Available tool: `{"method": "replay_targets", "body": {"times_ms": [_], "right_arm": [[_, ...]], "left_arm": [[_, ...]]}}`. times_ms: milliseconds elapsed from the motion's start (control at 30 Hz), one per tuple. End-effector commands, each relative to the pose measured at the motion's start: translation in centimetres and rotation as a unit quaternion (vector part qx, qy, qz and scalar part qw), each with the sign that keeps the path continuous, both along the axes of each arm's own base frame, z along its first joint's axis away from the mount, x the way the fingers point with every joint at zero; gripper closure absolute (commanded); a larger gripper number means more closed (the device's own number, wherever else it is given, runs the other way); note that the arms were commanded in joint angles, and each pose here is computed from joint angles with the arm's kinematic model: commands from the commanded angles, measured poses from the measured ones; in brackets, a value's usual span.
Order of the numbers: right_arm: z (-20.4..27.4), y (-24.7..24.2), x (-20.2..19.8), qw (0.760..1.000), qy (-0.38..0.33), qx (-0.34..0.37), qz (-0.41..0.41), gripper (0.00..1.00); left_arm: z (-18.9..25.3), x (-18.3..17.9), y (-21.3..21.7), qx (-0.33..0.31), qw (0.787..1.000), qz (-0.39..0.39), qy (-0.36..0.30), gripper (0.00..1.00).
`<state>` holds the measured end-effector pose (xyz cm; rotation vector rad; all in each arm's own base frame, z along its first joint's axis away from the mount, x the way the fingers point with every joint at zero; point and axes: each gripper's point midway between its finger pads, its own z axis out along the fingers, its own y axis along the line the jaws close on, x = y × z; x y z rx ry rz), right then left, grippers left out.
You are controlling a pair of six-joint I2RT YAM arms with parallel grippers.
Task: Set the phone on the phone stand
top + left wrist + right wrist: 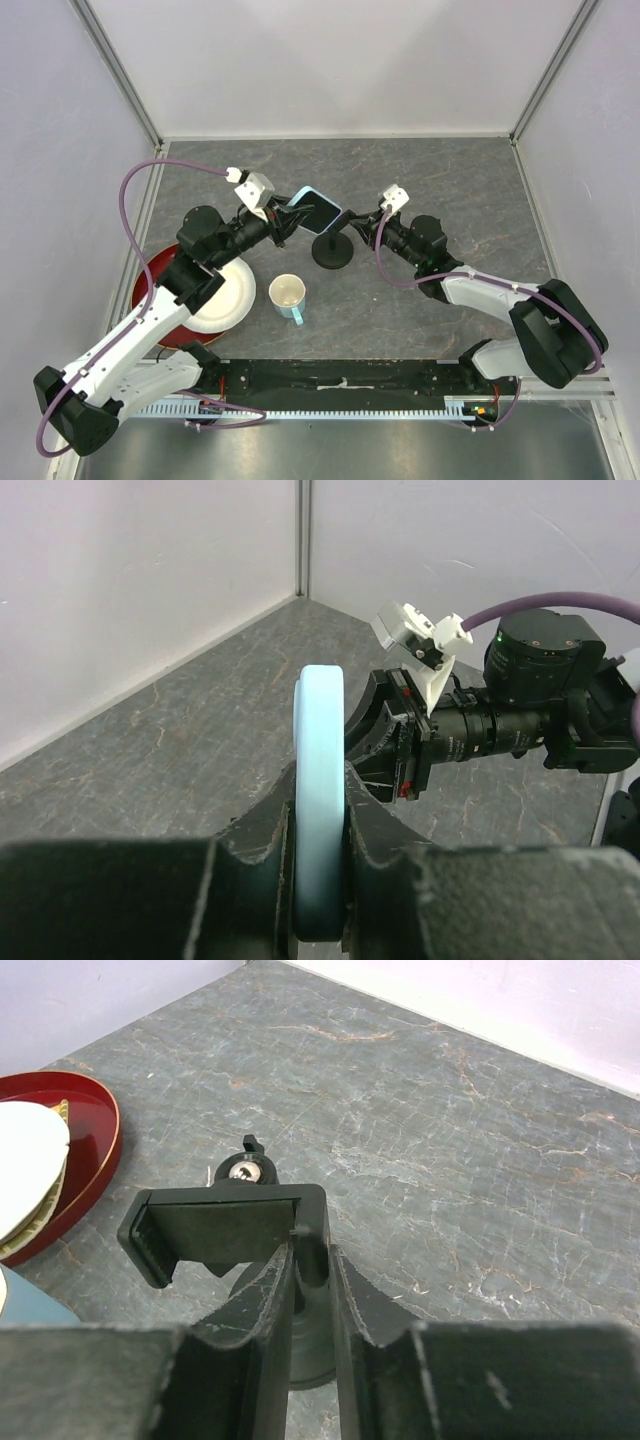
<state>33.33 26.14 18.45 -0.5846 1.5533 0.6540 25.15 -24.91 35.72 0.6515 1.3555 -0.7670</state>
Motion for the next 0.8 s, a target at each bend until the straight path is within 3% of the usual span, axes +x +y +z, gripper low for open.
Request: {"method": "replay_targets", "body": {"times_ms": [0,167,267,400,533,667,767], "right_arm": [[2.5,0.8,0.1,0.999,-0.041,0.024,0.018,0.81],[1.6,1.7,-0.5,0.998,-0.03,0.003,0.055,0.99],[1.1,2.3,-0.4,0.997,-0.02,-0.005,0.071,1.0],[1.1,2.7,-0.5,0.996,-0.017,-0.005,0.083,1.0],[1.3,2.6,-0.8,0.996,-0.02,-0.01,0.087,1.0],[1.0,2.7,-1.1,0.995,-0.016,-0.013,0.093,1.0],[1.1,2.8,-1.2,0.995,-0.016,-0.011,0.099,1.0]], "left_arm": [[3.2,-0.5,-0.4,-0.031,0.999,-0.019,-0.04,0.98],[2.0,-0.7,-1.5,0.014,0.998,-0.051,-0.037,0.98],[1.1,-3.1,-2.9,0.055,0.987,-0.14,-0.064,0.98],[-0.5,-5.8,-5.0,0.084,0.958,-0.27,-0.053,0.98],[-0.8,-5.3,-6.5,0.112,0.94,-0.318,-0.051,0.98],[-1.1,-4.0,-7.5,0.116,0.931,-0.32,-0.135,0.98],[-1.9,-2.9,-8.7,0.127,0.921,-0.339,-0.145,0.98]]}}
